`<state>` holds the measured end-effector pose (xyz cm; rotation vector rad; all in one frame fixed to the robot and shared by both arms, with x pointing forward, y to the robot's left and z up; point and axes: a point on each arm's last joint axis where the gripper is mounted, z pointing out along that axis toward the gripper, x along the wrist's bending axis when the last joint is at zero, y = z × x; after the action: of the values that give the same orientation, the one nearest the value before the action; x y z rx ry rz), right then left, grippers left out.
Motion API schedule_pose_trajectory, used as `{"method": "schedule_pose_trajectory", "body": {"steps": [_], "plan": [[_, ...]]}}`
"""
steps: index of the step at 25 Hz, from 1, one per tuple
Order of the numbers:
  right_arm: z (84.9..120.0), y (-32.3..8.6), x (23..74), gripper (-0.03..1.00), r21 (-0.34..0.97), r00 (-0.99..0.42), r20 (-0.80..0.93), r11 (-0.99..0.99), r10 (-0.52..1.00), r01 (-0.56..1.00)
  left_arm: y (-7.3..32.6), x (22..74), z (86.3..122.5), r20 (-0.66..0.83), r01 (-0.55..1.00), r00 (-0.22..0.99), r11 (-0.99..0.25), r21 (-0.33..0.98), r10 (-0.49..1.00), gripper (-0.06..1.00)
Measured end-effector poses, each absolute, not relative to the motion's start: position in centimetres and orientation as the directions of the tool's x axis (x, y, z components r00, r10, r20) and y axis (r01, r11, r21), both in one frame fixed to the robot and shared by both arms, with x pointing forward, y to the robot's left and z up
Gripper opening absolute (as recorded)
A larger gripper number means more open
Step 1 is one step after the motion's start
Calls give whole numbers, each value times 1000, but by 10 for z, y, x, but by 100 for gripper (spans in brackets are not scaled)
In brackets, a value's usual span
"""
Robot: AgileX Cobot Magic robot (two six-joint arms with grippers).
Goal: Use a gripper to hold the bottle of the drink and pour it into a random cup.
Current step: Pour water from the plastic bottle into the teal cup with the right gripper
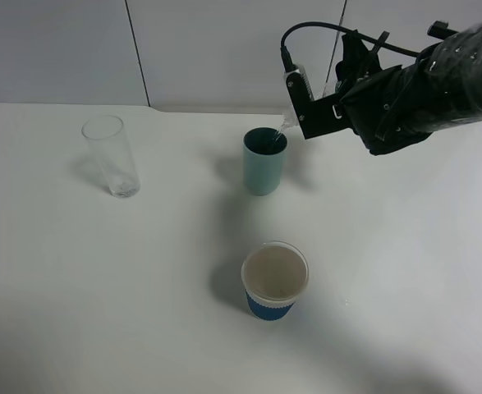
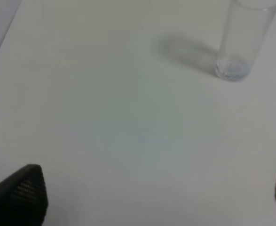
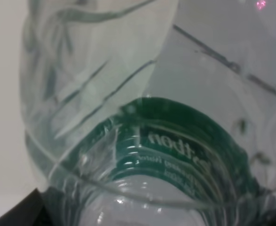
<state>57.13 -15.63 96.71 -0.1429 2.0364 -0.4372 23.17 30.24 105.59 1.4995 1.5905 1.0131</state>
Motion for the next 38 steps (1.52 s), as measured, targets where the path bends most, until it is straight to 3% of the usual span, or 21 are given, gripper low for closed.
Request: {"method": "schedule_pose_trajectory", "body": {"steps": [17,38], "plan": [[990,-143,582,57,-354,-423,-860,931,-286,89,303,232,1056,16,435,-69,16,900,998,98],[991,-141,581,57,-504,-429,-783,864,-451,11,303,232,1056,16,435,-69,16,900,998,98]]}}
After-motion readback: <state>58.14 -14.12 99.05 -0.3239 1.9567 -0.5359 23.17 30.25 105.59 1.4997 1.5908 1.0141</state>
